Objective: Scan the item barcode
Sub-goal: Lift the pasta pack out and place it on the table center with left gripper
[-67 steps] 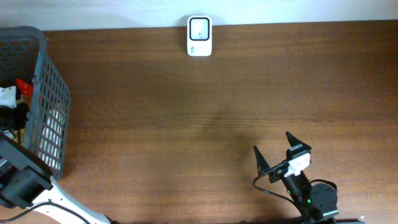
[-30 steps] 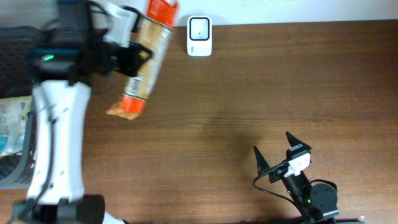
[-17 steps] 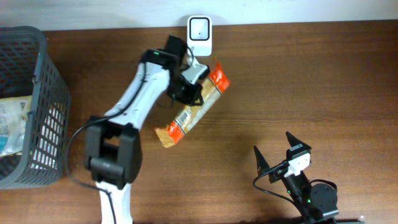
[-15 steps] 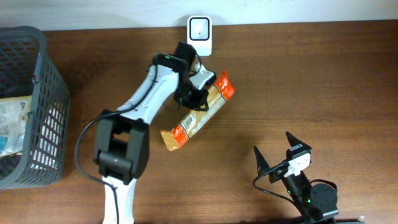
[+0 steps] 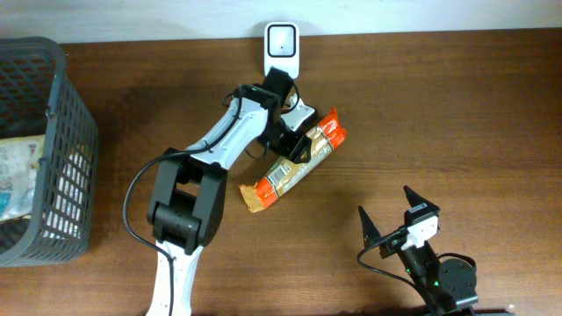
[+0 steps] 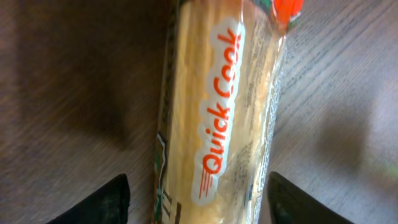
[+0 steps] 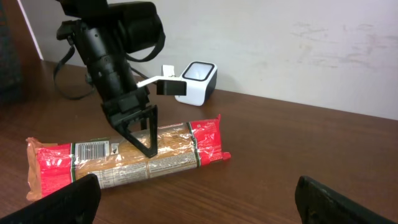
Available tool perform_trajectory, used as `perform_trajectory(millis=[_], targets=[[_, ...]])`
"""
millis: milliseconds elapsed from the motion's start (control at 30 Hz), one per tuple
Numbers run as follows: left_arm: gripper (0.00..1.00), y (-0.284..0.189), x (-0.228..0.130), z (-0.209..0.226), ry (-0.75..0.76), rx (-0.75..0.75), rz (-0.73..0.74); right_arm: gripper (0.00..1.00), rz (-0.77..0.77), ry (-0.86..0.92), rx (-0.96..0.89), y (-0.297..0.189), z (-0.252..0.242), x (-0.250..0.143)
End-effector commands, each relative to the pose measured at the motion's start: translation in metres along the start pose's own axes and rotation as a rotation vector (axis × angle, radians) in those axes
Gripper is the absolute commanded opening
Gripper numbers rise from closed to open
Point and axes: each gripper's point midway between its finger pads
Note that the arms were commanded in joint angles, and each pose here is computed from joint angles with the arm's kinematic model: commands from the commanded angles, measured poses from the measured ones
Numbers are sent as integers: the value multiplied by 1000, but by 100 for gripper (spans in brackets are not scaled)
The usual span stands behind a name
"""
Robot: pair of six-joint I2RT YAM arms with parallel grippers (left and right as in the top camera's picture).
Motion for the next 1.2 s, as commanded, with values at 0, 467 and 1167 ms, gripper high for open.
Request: perform_trajectory(millis=[0,467,1167], targets=[[90,-30,18,23,-7,86,-29,99,4,7,6,0,1,-3],[99,-499,-40,68,-291,761,-742,99,4,7,6,0,1,-3],[93,-302,-404,310,-1032,785,76,99,4,7,6,0,1,-3]])
Point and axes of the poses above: each gripper's point midway between its finger pads, its own y axis out along the fingers, its own z axis along the line the jaws close on, x = y × z, and after that the axes turned 6 degrees about y, right-handed
